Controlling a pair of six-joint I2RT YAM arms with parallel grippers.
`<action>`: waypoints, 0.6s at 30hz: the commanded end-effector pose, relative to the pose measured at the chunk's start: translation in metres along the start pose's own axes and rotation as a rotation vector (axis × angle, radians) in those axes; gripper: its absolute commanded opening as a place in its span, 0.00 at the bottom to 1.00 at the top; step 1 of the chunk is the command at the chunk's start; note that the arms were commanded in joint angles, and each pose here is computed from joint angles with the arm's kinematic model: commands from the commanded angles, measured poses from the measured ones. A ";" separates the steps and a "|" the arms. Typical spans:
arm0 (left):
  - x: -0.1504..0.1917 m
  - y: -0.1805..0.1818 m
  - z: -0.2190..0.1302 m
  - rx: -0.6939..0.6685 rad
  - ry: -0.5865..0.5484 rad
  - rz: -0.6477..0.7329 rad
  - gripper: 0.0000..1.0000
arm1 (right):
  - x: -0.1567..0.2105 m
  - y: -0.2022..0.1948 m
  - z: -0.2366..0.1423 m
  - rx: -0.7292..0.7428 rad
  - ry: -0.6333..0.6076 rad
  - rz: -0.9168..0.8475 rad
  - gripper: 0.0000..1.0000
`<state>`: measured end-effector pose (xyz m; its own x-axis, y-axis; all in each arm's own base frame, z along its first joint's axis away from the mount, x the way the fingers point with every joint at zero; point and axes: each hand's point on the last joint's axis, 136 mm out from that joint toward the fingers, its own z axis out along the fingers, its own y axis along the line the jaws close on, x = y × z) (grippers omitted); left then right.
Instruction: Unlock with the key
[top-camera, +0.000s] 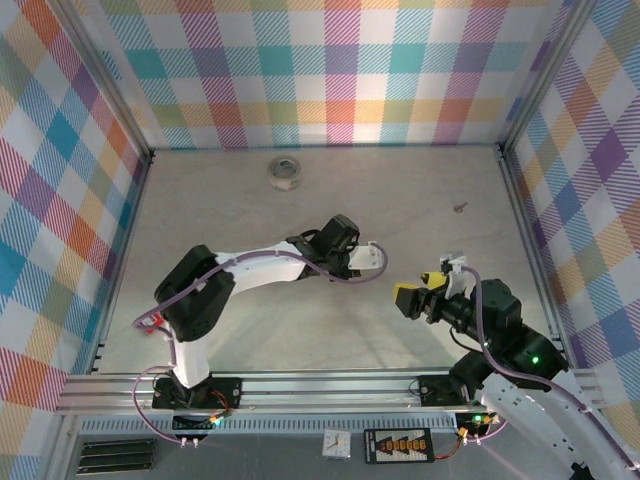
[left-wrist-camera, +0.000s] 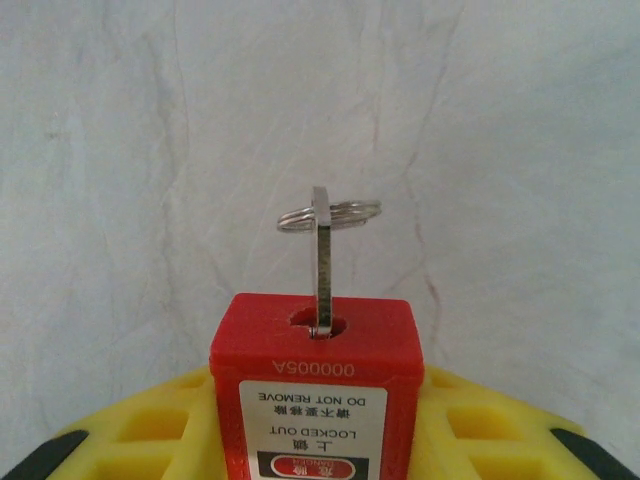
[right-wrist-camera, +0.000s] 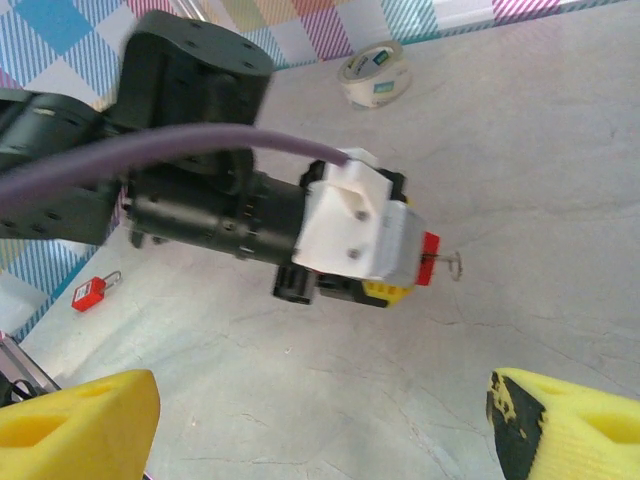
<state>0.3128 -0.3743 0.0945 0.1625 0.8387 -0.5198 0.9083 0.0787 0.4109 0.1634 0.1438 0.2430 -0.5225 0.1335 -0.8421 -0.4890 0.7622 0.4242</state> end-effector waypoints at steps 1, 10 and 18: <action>-0.012 -0.006 -0.044 0.106 -0.044 0.008 0.00 | -0.002 -0.005 -0.006 0.029 -0.014 0.012 0.85; 0.037 -0.040 -0.070 0.343 0.143 0.016 0.00 | 0.000 -0.005 -0.002 0.027 0.003 0.010 0.85; 0.057 -0.051 -0.056 0.482 0.245 -0.007 0.00 | 0.002 -0.005 0.000 0.029 0.024 0.016 0.85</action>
<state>0.2614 -0.3073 0.0941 0.1139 0.9307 -0.3476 0.9926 -0.0915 0.0802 0.1653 0.1416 0.2335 -0.5472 0.1160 -0.8289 -0.4641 0.7821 0.4158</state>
